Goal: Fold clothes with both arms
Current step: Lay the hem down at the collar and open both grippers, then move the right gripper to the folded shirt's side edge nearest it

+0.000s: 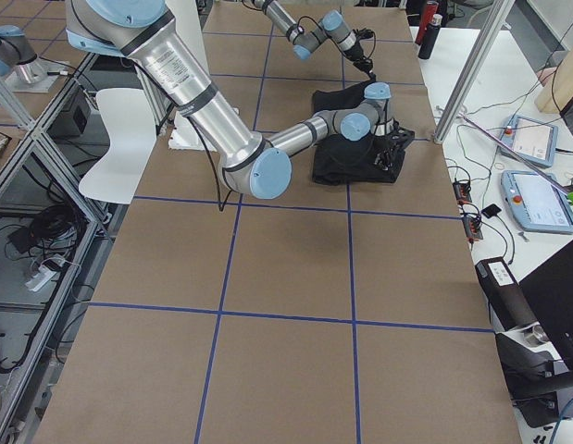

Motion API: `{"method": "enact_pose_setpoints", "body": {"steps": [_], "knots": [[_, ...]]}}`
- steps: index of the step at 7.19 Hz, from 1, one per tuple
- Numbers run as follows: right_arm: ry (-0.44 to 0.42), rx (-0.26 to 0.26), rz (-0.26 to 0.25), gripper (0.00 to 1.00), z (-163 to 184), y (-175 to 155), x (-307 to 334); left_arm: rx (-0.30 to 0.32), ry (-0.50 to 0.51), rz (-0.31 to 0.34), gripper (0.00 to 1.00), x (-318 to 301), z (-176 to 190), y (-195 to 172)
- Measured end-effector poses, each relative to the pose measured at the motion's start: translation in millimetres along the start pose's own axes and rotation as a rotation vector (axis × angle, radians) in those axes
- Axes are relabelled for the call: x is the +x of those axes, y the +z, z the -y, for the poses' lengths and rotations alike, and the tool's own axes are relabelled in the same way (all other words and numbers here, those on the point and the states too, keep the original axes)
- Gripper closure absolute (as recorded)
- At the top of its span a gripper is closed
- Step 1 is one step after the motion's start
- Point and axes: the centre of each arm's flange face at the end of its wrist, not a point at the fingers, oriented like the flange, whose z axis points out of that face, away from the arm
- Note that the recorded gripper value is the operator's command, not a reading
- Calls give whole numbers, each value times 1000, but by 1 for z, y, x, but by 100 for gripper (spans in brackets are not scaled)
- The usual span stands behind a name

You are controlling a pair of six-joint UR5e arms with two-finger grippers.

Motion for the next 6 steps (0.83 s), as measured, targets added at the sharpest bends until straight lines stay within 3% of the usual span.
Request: {"method": "enact_pose_setpoints", "body": {"steps": [2,3,5,6], "knots": [[-6,22,-8,100,-3,6,1,7,-3,-6,90,5,1,5],[-7,26,-8,100,-4,7,1,10,-6,-7,79,1,2,9],[-9,28,-5,74,-6,7,-1,18,-10,-13,69,-9,3,19],[-9,28,4,47,-7,7,-3,20,-10,-12,59,-12,5,22]]}}
